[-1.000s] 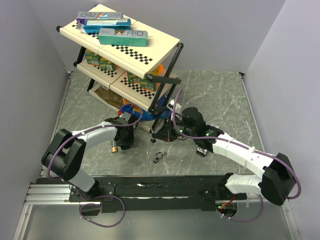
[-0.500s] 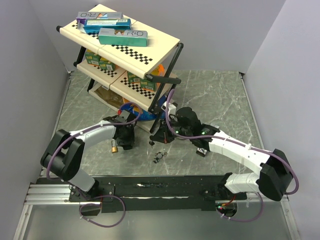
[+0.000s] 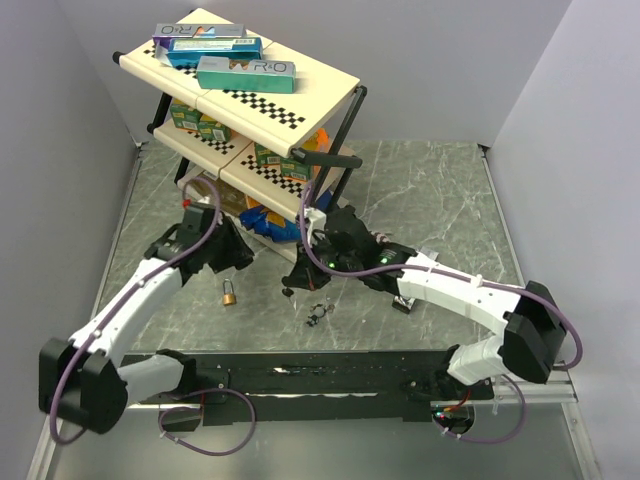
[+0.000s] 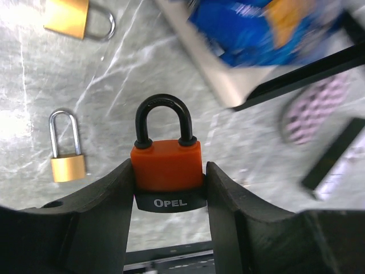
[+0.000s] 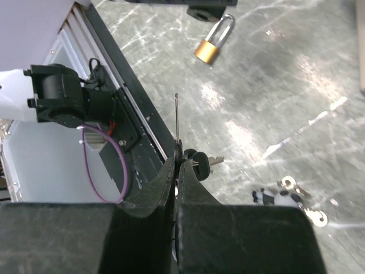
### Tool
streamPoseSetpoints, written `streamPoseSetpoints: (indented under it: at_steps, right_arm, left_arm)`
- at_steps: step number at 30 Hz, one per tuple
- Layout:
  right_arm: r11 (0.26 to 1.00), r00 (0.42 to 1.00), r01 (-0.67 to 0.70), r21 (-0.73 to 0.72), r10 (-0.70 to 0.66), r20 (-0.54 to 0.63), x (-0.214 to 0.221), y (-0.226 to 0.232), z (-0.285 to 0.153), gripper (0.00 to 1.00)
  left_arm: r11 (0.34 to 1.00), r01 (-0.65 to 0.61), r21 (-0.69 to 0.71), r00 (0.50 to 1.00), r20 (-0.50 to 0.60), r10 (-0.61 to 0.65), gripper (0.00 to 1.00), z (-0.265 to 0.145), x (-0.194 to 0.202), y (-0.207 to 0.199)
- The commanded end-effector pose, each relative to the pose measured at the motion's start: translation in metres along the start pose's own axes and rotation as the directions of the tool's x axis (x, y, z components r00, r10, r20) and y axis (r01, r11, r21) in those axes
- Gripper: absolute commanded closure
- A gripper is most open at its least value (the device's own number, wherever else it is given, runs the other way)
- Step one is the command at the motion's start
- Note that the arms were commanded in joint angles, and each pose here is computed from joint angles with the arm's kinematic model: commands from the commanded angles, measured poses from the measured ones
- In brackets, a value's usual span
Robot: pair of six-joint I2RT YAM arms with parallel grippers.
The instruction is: Unlock with the key
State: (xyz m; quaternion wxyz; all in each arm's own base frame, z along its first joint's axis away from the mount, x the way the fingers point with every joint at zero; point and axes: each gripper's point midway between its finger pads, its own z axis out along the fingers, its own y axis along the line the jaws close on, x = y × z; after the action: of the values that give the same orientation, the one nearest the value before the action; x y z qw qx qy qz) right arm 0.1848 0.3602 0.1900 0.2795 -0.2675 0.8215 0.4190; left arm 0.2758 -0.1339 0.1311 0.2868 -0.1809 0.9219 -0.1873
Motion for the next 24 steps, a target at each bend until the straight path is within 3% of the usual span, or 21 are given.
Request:
streamPoseSetpoints:
  at_steps: [1, 7, 24]
  right_arm:
    - [0.999, 0.999, 0.005, -0.047, -0.003, 0.032, -0.023, 0.023, 0.006, 1.00]
    - [0.993, 1.000, -0.021, -0.117, 0.021, -0.002, -0.023, 0.039, 0.019, 1.00]
    - [0.987, 0.988, -0.106, -0.121, 0.090, -0.127, -0.017, 0.041, 0.045, 1.00]
  left_arm:
    - [0.982, 0.113, 0.151, 0.991, 0.049, -0.122, 0.99, -0.031, -0.019, -0.025]
    - [0.938, 0.204, 0.280, 0.978, -0.011, -0.210, 0.99, -0.046, -0.016, -0.041]
    - [0.928, 0.204, 0.312, 0.978, -0.032, -0.204, 0.99, -0.048, -0.012, -0.046]
